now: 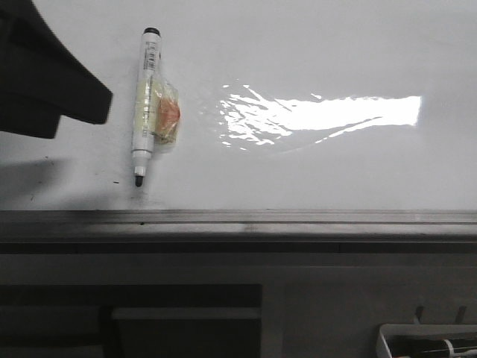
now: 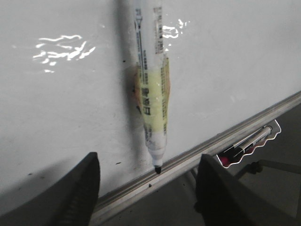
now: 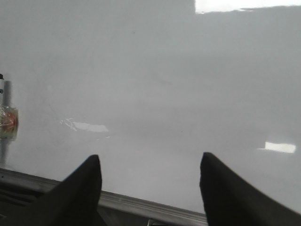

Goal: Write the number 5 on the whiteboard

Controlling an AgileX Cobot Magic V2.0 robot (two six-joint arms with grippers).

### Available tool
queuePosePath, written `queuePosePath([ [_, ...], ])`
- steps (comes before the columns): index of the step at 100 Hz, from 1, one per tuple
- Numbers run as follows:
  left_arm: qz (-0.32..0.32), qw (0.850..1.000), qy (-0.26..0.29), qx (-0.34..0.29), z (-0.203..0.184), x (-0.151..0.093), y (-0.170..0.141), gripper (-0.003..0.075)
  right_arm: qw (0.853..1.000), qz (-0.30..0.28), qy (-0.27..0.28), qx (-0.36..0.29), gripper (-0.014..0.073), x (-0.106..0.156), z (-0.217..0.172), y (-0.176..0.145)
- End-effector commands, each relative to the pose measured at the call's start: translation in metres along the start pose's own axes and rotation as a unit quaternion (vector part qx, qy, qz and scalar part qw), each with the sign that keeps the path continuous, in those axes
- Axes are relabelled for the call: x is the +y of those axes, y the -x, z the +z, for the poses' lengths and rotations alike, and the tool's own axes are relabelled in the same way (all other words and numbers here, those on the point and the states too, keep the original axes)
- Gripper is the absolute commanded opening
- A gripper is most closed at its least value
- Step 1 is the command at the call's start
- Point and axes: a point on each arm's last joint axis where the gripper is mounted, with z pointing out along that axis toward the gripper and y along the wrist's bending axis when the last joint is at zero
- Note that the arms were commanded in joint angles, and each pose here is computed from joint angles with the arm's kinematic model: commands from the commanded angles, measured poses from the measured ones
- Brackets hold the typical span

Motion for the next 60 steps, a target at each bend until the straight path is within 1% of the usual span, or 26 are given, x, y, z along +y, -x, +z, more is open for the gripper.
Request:
queuePosePath([
  [1,-0.02,0.999,-0.001,-0.049,0.007,-0.008,0.015,0.0402,0.999,-0.004,-0.001,-0.044,0.0408,0.001,-0.002,0.016],
  [15,-0.046,0.998,0.01,-0.043,0.022,-0.006,0.012,0.0402,0.999,-0.003,0.0,-0.045,0.0408,0.001,-0.002,0.017],
  [24,-0.049,0.998,0.019,-0.037,0.028,-0.003,0.011,0.0402,0.999,0.003,0.003,-0.048,0.0408,0.002,-0.002,0.017],
  [36,-0.051,0.998,0.027,-0.032,0.034,0.0,0.009,0.0372,0.998,0.017,0.012,-0.054,0.0408,0.003,-0.003,0.018],
  [43,-0.052,0.998,0.032,-0.029,0.038,0.001,0.008,0.0323,0.998,0.017,0.015,-0.059,0.0408,0.003,-0.003,0.019],
  [50,-0.053,0.998,0.036,-0.026,0.041,0.003,0.007,0.0253,0.998,0.017,0.019,-0.064,0.0408,0.004,-0.003,0.02],
  [52,-0.053,0.998,0.037,-0.024,0.042,0.003,0.007,0.0218,0.998,0.017,0.02,-0.064,0.0408,0.004,-0.003,0.02],
  [57,-0.053,0.998,0.038,-0.02,0.043,0.004,0.006,0.0159,0.997,0.017,0.024,-0.065,0.0408,0.005,-0.003,0.02],
  [58,-0.053,0.998,0.037,-0.019,0.043,0.004,0.006,0.0125,0.997,0.016,0.024,-0.067,0.0408,0.005,-0.003,0.021],
  [59,-0.053,0.998,0.037,-0.019,0.043,0.004,0.006,0.0125,0.997,0.016,0.026,-0.067,0.0408,0.005,-0.003,0.021],
  [60,-0.053,0.998,0.037,-0.019,0.043,0.004,0.006,0.0102,0.997,0.016,0.026,-0.067,0.0408,0.005,-0.003,0.021],
])
